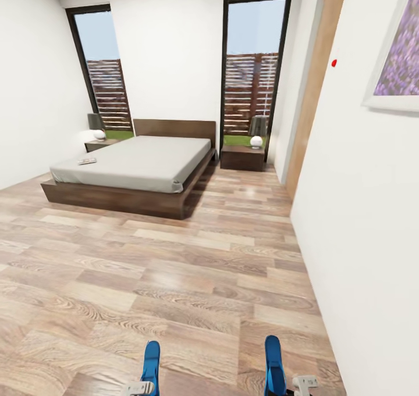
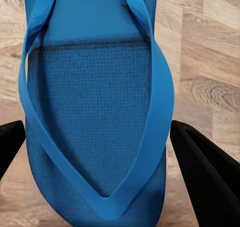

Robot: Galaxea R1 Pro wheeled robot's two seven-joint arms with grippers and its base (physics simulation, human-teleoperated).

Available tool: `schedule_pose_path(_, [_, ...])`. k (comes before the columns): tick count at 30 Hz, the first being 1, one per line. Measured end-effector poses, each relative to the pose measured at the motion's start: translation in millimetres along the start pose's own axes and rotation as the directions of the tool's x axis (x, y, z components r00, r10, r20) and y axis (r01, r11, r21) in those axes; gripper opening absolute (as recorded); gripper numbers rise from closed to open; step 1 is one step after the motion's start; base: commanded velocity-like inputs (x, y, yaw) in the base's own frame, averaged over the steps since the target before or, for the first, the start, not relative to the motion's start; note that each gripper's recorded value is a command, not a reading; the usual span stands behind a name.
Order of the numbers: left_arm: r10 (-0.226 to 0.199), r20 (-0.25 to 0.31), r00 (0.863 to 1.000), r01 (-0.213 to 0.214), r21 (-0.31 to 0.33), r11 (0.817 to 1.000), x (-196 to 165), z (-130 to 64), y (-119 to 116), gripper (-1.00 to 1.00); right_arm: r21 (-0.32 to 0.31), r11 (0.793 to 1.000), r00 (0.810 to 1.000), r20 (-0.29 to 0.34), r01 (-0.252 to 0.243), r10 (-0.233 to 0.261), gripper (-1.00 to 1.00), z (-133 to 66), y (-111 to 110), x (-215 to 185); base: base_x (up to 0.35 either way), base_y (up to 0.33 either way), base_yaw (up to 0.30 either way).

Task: In the bedroom, move the book from the bed onto either nightstand, and place the two sandals side by side next to the bed.

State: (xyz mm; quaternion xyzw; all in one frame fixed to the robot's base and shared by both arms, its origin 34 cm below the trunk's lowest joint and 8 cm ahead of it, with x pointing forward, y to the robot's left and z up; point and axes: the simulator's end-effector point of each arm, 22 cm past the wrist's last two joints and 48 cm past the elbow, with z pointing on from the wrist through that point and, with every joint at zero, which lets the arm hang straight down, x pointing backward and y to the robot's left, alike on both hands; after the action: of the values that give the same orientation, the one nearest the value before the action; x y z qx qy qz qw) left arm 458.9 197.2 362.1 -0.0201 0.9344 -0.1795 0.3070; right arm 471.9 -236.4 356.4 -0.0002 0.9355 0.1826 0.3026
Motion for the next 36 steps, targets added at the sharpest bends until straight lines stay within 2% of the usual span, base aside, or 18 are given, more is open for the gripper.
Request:
schedule_pose_path(22, [0.000,0.000,1.000,0.000,0.000,1.000,0.1,-0.1,0.2,-1.00,0.000,1.000,1.000,0.000,0.001,-0.001,-1.00,-0.1,-0.1,-0.3,0.321,0.000,-0.001])
schedule_pose_path(28, [0.001,0.000,1.000,-0.001,0.000,1.000,-0.2,0.0,0.1,-1.00,0.000,1.000,1.000,0.000,0.001,-0.001,-1.00,-0.1,0.0,0.0,0.324,0.000,-0.150])
schedule_pose_path(36, [0.000,0.000,1.000,0.000,-0.001,1.000,0.0,-0.2,0.7,-1.00,0.001,1.000,1.000,-0.001,0.002,-0.002,-1.00,0.0,-0.2,0.0,0.324,0.000,-0.019])
